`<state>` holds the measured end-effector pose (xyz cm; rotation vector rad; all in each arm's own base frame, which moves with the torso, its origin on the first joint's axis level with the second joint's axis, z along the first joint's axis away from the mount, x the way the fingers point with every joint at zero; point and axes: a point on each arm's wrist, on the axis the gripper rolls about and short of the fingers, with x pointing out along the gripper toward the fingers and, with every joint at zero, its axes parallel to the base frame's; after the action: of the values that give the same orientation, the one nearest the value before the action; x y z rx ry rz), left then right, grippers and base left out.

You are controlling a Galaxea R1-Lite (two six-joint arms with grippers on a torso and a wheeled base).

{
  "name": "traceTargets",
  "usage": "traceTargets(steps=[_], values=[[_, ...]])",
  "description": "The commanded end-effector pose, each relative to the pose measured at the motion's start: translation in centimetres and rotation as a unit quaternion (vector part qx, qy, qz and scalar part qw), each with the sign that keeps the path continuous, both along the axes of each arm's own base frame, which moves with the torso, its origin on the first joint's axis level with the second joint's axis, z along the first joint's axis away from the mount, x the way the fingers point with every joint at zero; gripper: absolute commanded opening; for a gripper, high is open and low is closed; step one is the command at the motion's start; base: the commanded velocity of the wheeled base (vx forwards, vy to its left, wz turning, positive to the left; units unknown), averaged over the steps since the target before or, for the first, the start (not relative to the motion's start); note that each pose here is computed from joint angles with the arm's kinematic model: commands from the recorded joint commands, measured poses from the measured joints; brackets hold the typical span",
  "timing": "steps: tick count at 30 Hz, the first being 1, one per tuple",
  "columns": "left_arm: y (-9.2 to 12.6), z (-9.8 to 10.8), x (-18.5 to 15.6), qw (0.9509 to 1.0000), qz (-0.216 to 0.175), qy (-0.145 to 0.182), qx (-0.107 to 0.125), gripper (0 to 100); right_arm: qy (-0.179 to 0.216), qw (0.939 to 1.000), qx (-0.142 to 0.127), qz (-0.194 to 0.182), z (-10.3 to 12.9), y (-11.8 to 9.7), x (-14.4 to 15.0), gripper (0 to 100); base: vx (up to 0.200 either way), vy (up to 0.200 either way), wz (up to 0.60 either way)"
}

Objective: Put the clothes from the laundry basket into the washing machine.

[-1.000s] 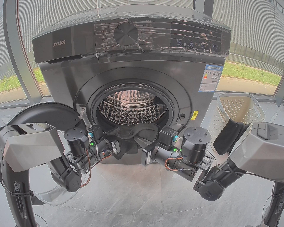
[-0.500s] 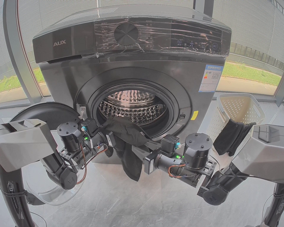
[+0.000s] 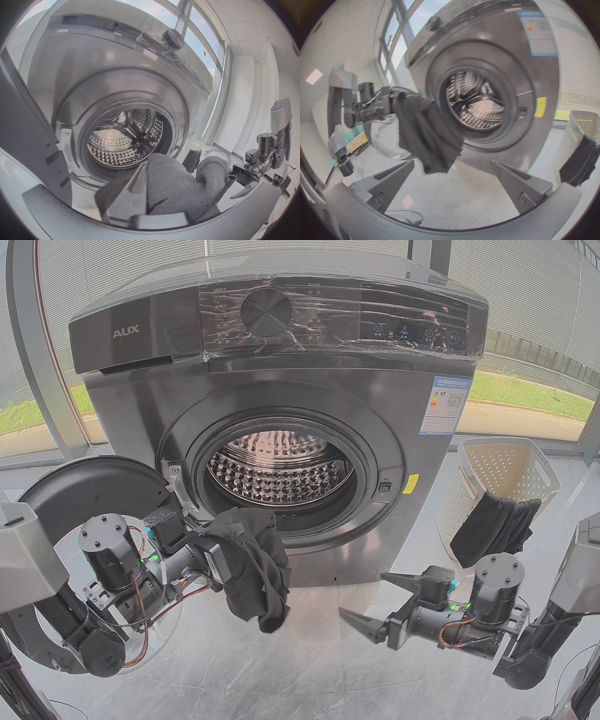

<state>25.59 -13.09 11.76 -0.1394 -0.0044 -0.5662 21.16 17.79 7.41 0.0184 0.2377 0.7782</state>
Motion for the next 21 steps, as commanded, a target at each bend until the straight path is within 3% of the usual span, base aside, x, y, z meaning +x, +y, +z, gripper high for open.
traceTargets(steps=[1,9,16,21], values=[[0.5,1.3,-1.9,0.9999,0.004,-0.016,-0.005,0,-0.039,0.9957,0.032,-0.077,1.9,-4.5,1.5,100,0.0,0.0,0.0],[0.3,0.3,-1.7,0.9997,0.02,-0.003,0.009,0,-0.026,0.9953,0.032,-0.088,1.5,-4.9,1.5,100,0.0,0.0,0.0],[0.3,0.0,-1.5,0.9998,0.019,0.004,0.008,0,-0.027,0.9952,0.034,-0.088,1.6,-4.9,1.4,100,0.0,0.0,0.0],[0.1,-0.7,-1.1,0.9996,0.02,0.012,0.016,0,-0.028,0.9952,0.033,-0.088,1.6,-4.9,1.4,100,0.2,0.0,0.0]])
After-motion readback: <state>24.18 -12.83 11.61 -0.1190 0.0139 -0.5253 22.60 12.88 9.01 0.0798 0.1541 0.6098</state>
